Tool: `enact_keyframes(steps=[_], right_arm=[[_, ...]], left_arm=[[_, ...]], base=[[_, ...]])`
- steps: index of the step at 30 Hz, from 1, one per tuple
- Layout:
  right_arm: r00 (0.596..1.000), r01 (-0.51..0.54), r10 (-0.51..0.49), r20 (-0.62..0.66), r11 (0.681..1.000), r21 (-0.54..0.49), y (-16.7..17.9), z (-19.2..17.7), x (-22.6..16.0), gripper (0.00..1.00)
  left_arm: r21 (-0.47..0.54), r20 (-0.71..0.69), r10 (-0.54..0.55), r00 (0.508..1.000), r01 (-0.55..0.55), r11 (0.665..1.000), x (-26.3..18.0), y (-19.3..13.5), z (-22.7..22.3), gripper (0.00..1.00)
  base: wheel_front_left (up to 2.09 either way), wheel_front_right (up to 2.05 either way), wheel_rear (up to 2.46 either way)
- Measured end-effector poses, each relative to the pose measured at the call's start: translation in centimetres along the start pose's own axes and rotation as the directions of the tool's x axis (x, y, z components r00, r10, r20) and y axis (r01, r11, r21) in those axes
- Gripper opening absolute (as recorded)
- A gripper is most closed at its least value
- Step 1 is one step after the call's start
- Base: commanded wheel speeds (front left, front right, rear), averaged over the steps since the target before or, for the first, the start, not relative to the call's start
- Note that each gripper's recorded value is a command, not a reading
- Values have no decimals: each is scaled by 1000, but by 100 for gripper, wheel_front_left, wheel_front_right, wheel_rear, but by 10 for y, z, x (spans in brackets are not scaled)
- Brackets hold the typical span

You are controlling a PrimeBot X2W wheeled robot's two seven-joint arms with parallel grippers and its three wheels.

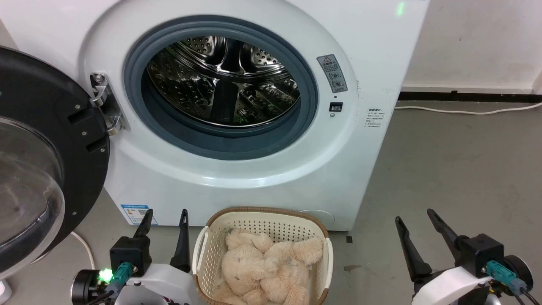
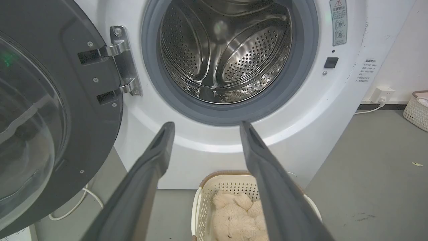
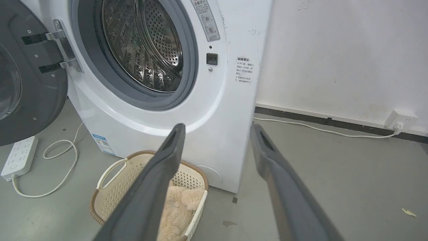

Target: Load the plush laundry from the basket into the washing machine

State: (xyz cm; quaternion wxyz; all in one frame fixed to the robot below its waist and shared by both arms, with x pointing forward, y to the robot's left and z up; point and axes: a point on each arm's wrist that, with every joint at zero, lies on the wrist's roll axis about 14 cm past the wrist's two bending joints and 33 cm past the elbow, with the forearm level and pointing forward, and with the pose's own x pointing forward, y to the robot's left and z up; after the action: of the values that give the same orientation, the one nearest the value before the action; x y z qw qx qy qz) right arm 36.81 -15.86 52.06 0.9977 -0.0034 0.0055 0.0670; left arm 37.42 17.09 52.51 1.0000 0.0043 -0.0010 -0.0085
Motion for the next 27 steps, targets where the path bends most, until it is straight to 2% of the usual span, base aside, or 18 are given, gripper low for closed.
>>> enact_keyframes(steps=[11, 27], right_arm=[[1000, 13, -13, -3, 999, 41, -4, -6, 1, 100], [997, 73, -68, -42, 991, 111, -21, -27, 3, 100]], left_arm=[[-34, -50, -43, 998, 41, 999, 6, -13, -18, 100], [-64, -149, -156, 977, 148, 987, 49, -44, -52, 100]], base=[[0, 0, 0], [0, 0, 0]])
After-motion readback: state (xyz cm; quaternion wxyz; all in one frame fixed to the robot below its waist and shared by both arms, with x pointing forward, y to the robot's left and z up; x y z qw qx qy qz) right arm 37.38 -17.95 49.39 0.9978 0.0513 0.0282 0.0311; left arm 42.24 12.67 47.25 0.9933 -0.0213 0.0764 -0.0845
